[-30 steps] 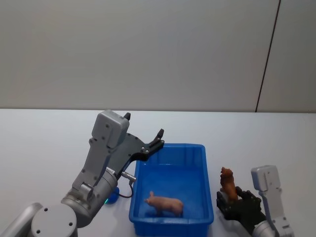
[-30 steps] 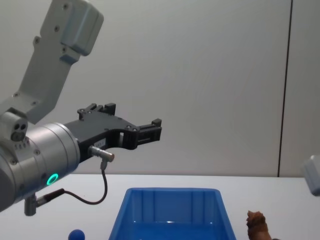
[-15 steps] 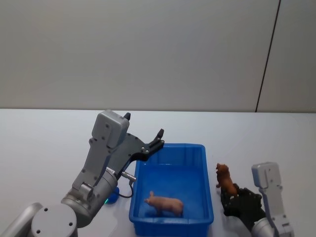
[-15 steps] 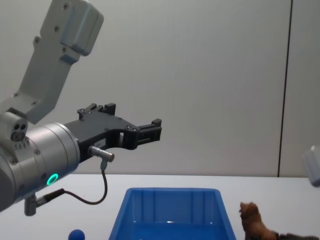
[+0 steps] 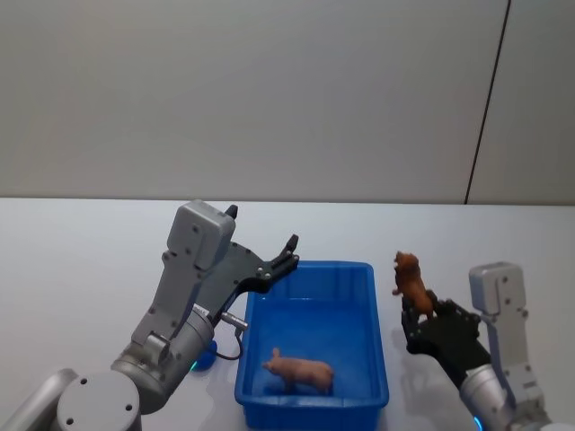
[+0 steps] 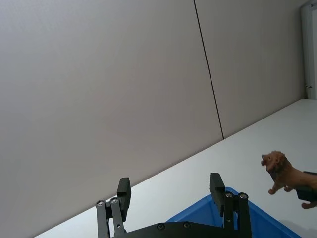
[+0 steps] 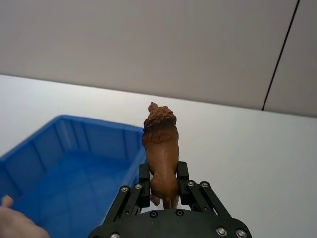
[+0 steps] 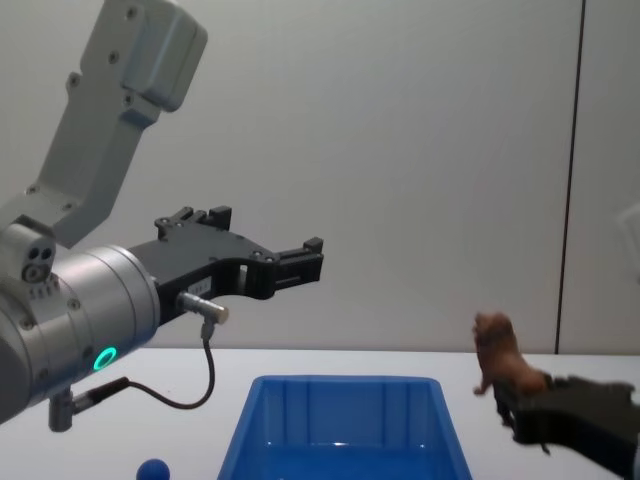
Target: Pick up the two dolls from the table and place them into the box.
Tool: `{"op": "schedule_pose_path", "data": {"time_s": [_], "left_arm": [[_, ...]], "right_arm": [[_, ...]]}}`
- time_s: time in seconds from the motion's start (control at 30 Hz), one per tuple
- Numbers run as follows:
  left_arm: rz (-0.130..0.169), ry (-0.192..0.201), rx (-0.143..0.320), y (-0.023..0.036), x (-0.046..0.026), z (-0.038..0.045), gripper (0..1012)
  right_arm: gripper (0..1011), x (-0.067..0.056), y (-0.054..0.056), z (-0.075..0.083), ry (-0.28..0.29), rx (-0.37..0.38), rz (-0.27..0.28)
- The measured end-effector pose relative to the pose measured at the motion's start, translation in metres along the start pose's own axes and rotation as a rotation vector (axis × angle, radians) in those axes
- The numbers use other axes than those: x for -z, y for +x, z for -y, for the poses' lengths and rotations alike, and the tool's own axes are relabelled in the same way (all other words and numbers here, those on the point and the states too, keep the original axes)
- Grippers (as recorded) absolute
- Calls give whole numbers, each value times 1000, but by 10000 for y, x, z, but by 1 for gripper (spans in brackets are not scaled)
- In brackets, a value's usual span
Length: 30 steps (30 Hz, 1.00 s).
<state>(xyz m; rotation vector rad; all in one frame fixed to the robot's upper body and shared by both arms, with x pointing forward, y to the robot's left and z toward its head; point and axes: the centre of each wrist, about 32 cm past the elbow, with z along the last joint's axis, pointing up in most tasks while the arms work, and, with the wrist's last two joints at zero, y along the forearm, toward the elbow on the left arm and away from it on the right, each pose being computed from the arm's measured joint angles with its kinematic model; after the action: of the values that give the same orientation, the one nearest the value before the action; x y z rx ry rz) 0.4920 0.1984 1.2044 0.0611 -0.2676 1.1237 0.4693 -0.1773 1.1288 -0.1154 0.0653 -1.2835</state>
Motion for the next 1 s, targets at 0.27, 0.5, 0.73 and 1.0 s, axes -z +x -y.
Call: {"op": "schedule_pose_path", "data": {"time_s": [0.27,0.5,0.73,1.0], "left_arm": [[0,0,0,0,0,0,1002],[0,0,0,0,0,0,1002],[0,0,0,0,0,0,1002],[0,0,0,0,0,0,1002]], "right_arm": [[310,-153,-5,-71,50,-68,1],[310,-237,-47,-211,51,-158,-5],[310,-260,-110,-350,18,-231,-7],[430,-258,-162,-450,-17,-276,-7]]}}
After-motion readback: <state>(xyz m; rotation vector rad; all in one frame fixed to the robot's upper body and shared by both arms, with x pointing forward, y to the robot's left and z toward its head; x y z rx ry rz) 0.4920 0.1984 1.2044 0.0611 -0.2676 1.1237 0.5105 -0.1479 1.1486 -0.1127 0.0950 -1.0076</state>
